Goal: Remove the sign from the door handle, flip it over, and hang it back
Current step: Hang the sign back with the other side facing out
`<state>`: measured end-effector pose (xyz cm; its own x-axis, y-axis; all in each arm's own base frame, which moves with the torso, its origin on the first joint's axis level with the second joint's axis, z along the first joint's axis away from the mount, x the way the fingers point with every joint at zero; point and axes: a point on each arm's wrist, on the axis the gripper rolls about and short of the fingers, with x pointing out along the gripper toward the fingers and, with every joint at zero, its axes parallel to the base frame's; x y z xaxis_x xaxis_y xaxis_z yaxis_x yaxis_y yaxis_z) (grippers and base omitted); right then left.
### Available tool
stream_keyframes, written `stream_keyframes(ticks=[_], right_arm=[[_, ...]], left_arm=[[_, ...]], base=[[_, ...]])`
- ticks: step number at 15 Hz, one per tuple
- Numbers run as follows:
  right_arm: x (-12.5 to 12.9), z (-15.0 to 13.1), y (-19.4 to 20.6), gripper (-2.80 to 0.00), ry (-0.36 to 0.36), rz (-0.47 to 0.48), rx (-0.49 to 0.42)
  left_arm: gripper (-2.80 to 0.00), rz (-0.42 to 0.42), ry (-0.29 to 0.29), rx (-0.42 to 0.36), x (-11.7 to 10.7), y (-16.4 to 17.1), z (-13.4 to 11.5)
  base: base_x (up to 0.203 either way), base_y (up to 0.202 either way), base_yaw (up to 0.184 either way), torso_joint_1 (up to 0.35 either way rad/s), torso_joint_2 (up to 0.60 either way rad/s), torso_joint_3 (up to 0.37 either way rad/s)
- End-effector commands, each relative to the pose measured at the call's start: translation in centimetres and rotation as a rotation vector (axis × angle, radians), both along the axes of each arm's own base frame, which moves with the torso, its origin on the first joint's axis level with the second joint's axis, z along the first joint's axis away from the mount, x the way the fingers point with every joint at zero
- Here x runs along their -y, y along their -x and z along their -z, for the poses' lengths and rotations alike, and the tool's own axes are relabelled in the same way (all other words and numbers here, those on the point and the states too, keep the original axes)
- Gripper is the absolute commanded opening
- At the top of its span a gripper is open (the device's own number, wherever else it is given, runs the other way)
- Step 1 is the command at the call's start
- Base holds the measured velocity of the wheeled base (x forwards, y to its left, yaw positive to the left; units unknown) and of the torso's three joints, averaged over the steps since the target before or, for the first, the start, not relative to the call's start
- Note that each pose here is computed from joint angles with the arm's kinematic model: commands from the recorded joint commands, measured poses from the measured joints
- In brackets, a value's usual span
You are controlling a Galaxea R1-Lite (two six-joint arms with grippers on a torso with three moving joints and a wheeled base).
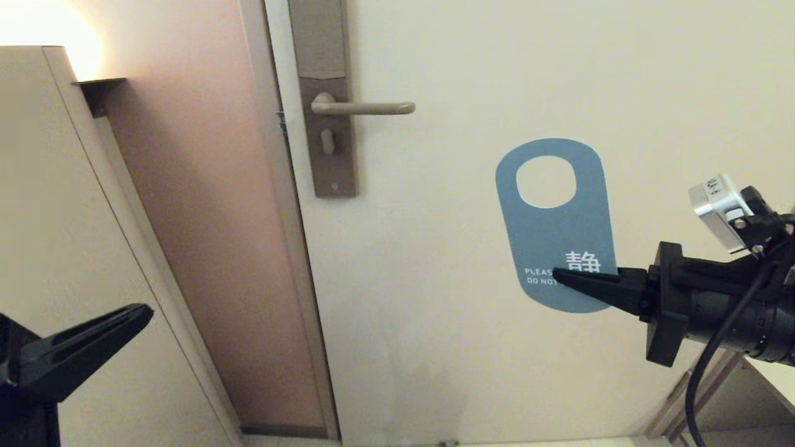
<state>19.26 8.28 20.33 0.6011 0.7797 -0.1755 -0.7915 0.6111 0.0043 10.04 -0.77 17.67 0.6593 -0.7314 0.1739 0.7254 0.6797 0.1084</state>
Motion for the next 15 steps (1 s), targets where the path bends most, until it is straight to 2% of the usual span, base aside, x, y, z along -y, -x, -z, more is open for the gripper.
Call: stream_keyframes(ticks=[1, 3, 6, 7, 9, 10, 12, 15], right_arm=[[0.1, -0.1, 0.4, -2.80, -0.004, -0.004, 0.010], [0.6, -0.1, 0.4, -2.80, -0.005, 0.016, 0.012], [1.0, -0.2, 0.2, -2.80, -0.006, 0.039, 0.013], [1.1, -0.2, 0.2, -2.80, -0.006, 0.043, 0.014], [1.4, -0.3, 0.0, -2.80, -0.005, 0.062, 0.018], [1.6, -0.3, 0.0, -2.80, -0.005, 0.071, 0.021], [2.0, -0.2, -0.1, -2.80, -0.004, 0.089, 0.018], [2.1, -0.3, 0.0, -2.80, -0.005, 0.092, 0.022]], left_arm=[[-2.80, -0.002, -0.006, 0.079, 0.4, 3.8, -0.4], [-2.80, -0.008, -0.002, 0.062, 0.7, 6.7, 0.3], [-2.80, -0.062, 0.019, -0.047, 0.9, 10.1, 2.2], [-2.80, -0.124, 0.030, -0.070, 0.9, 10.6, 2.6], [-2.80, -0.317, 0.057, -0.108, 0.6, 10.6, 3.0], [-2.80, -0.381, 0.054, -0.106, 0.4, 10.5, 3.1], [-2.80, -0.538, 0.004, -0.108, 0.1, 10.3, 4.0], [-2.80, -0.704, -0.064, -0.139, -0.3, 9.9, 5.9]], base=[[0.000, 0.000, 0.000, 0.000, 0.00, 0.000], [0.000, 0.000, 0.000, 0.000, 0.00, 0.000], [0.000, 0.000, 0.000, 0.000, 0.00, 0.000], [0.000, 0.000, 0.000, 0.000, 0.00, 0.000], [0.000, 0.000, 0.000, 0.000, 0.00, 0.000], [0.000, 0.000, 0.000, 0.000, 0.00, 0.000], [0.000, 0.000, 0.000, 0.000, 0.00, 0.000], [0.000, 0.000, 0.000, 0.000, 0.00, 0.000]])
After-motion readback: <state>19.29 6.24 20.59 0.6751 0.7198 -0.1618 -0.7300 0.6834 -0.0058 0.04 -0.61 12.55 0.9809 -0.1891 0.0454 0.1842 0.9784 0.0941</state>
